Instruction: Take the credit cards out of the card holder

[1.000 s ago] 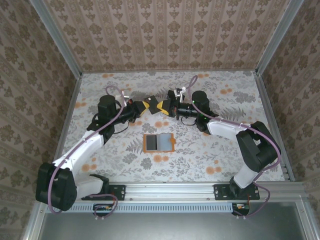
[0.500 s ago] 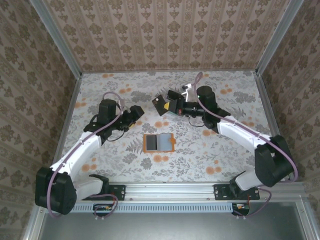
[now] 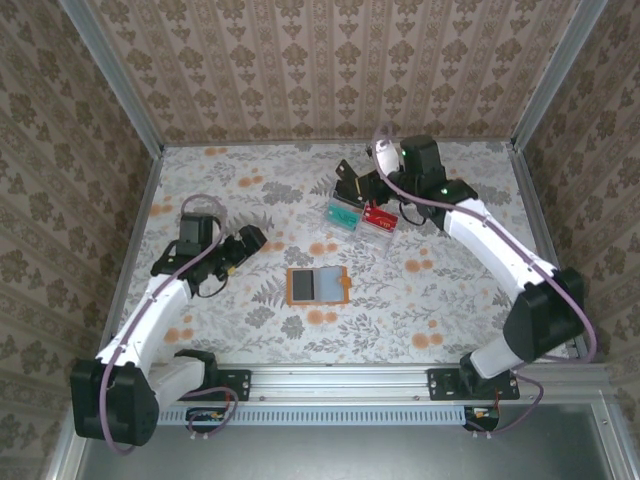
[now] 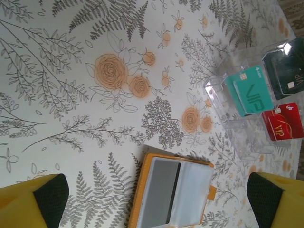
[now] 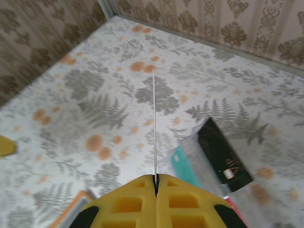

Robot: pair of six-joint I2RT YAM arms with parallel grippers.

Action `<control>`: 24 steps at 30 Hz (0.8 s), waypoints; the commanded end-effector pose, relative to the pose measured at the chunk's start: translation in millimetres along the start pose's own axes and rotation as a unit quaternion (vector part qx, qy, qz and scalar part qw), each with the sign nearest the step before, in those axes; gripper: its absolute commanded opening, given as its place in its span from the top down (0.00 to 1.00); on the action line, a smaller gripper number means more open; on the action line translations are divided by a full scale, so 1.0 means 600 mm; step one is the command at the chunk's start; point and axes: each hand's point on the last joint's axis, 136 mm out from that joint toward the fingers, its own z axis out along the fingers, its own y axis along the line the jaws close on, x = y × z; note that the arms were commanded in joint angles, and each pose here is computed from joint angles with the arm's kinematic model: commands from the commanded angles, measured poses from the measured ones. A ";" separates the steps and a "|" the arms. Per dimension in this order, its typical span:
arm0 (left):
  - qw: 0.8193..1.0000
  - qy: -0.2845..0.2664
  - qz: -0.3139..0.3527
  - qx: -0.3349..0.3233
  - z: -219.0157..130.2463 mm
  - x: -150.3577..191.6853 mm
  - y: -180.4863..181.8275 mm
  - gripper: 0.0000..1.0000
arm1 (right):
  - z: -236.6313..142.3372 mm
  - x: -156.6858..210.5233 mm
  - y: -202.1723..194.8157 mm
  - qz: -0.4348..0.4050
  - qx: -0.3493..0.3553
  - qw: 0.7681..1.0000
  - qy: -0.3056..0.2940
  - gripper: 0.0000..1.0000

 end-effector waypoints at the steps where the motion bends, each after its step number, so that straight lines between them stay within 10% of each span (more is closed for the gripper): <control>1: 1.000 0.012 0.015 0.002 -0.005 0.007 0.004 0.00 | 0.024 0.009 -0.029 -0.080 0.013 0.996 0.038 1.00; 24: 0.999 0.024 0.007 0.025 0.002 0.012 -0.004 0.00 | 0.157 0.092 -0.098 -0.261 0.001 0.955 0.143 1.00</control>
